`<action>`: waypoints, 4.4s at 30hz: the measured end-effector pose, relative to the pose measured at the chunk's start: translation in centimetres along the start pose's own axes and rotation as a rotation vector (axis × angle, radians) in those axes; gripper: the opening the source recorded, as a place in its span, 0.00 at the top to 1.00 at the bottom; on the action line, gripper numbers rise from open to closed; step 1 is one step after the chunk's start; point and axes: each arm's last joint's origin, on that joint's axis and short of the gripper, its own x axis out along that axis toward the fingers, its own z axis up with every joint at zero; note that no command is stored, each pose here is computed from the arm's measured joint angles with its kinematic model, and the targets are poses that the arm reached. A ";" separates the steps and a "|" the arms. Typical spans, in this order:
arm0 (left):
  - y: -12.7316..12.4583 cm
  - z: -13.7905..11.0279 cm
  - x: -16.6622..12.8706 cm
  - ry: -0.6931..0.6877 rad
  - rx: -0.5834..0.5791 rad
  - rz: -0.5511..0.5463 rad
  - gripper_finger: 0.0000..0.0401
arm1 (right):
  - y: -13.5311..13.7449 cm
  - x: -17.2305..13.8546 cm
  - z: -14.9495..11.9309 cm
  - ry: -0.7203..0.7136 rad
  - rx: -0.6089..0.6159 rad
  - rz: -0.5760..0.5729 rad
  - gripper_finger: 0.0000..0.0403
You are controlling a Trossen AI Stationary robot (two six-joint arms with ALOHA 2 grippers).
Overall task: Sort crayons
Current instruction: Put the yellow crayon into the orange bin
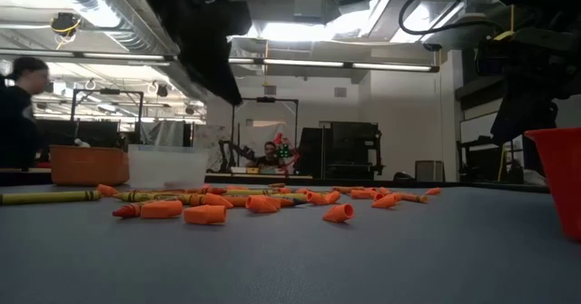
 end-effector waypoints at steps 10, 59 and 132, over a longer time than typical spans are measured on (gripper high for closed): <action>-3.6 -1.5 2.8 0.076 0.095 -0.033 0.84 | 0.0 0.0 0.0 -0.001 0.000 0.001 0.63; -3.4 -3.6 8.3 0.251 0.088 0.007 0.91 | 0.2 0.0 0.2 -0.021 0.004 0.020 0.63; 7.0 -5.2 -6.3 0.424 -0.189 0.542 0.98 | 0.3 0.0 0.3 -0.029 0.006 0.027 0.63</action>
